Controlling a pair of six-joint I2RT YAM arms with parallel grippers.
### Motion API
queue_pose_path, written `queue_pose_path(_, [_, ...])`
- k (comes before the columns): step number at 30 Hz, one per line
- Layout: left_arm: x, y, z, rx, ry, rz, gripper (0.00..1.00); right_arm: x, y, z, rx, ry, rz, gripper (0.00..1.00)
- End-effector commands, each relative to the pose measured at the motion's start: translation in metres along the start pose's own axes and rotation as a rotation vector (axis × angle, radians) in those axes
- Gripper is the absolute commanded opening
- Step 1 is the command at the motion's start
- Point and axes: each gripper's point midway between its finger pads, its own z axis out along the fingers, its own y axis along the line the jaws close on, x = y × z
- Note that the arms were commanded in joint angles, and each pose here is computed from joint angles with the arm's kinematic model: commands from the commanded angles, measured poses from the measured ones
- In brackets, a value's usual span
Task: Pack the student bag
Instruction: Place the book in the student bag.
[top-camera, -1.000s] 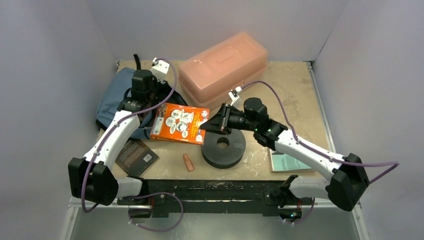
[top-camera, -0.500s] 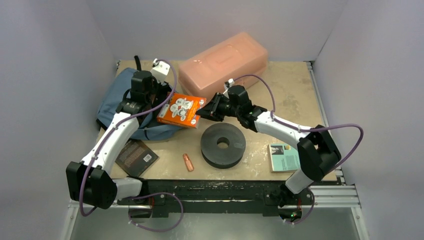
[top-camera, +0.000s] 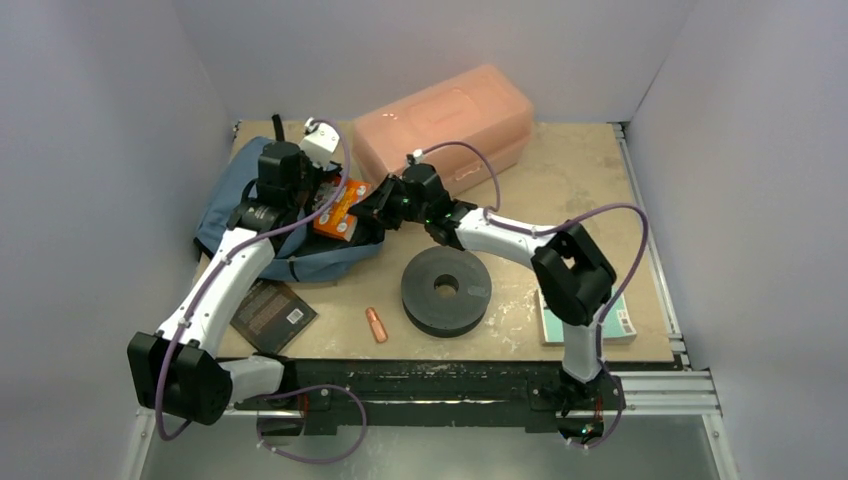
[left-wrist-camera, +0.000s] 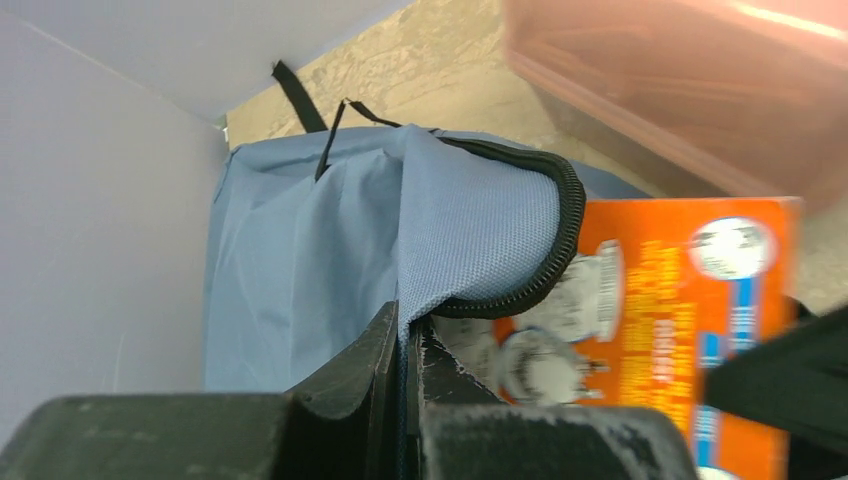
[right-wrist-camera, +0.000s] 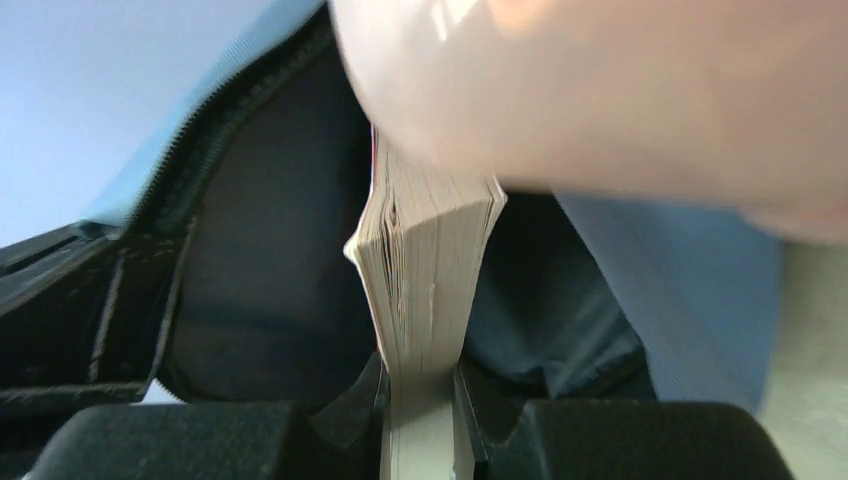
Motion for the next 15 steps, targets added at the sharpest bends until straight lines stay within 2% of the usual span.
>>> queue_pose_path(1, [-0.064,0.0,-0.027,0.078,-0.234,-0.04,0.0,-0.005,0.081,0.021,-0.237,-0.056,0.03,0.0])
queue_pose_path(7, [-0.072,-0.012,-0.04,0.153,-0.312,0.013,0.0,-0.003,0.1,0.054,-0.272,-0.13,0.023,0.0])
queue_pose_path(15, [-0.075,-0.016,-0.045,0.189,-0.344,0.026,0.0,-0.004,0.106,0.073,-0.292,-0.194,0.004,0.0])
